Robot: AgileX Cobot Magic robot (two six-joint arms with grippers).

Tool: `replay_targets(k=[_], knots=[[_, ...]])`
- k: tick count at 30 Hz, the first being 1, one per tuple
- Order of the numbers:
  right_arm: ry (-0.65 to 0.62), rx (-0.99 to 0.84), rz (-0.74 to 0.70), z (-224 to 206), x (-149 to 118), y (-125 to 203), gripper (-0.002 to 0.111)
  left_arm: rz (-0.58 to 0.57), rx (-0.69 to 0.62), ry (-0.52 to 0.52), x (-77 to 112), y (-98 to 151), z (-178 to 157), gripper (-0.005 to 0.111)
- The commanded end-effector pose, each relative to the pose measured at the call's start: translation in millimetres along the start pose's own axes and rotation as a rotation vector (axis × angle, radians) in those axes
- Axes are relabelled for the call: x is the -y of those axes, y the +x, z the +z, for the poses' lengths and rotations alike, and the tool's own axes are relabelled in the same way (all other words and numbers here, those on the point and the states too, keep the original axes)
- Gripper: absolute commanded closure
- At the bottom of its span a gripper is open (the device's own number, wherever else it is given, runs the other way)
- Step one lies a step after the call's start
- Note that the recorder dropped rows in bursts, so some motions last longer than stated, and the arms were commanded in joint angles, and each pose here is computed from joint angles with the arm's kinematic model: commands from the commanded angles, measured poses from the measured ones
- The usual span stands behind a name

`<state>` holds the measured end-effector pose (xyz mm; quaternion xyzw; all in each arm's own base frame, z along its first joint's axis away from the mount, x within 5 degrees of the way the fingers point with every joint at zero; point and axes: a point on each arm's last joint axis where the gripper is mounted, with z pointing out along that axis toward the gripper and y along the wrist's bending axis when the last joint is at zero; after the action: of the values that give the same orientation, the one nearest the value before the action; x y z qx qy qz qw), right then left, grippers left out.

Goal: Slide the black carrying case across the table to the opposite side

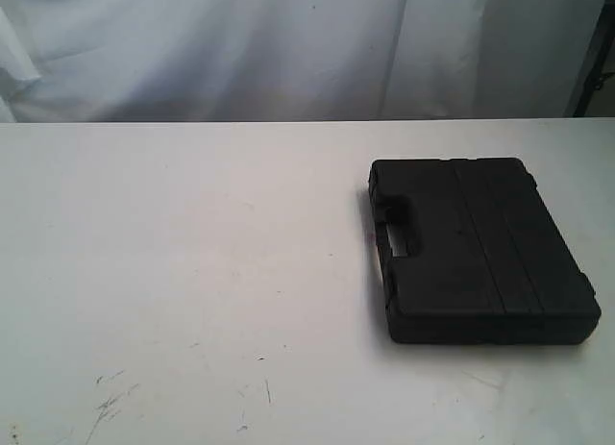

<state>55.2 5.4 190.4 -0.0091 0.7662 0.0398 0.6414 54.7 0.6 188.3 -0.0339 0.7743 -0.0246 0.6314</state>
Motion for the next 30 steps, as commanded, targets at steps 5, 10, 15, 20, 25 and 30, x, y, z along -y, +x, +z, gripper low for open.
replay_targets(k=[5, 10, 15, 20, 25, 30], knots=[[0.044, 0.433, 0.011, -8.6, 4.0, -37.1, 0.108, -0.005, 0.005, 0.005, 0.2, 0.9, 0.2, 0.107], [0.048, 0.473, 0.017, -10.2, 4.4, -40.4, 0.108, -0.005, 0.005, 0.005, 0.2, 0.9, 0.2, 0.107], [0.053, 0.622, 0.039, -17.2, 5.5, -51.9, 0.108, -0.003, 0.005, 0.005, 0.2, 0.9, 0.2, 0.107], [0.017, 0.713, 0.104, -34.7, 2.8, -86.9, 0.108, -0.003, 0.005, 0.005, 0.2, 0.9, 0.2, 0.107], [0.004, 0.598, 0.081, -40.9, -2.4, -135.8, 0.108, -0.003, 0.005, 0.005, 0.2, 0.9, 0.2, 0.107], [-0.002, 0.404, 0.085, -14.5, -5.3, -180.1, 0.108, -0.003, 0.005, 0.005, 0.2, 0.9, 0.2, 0.107]])
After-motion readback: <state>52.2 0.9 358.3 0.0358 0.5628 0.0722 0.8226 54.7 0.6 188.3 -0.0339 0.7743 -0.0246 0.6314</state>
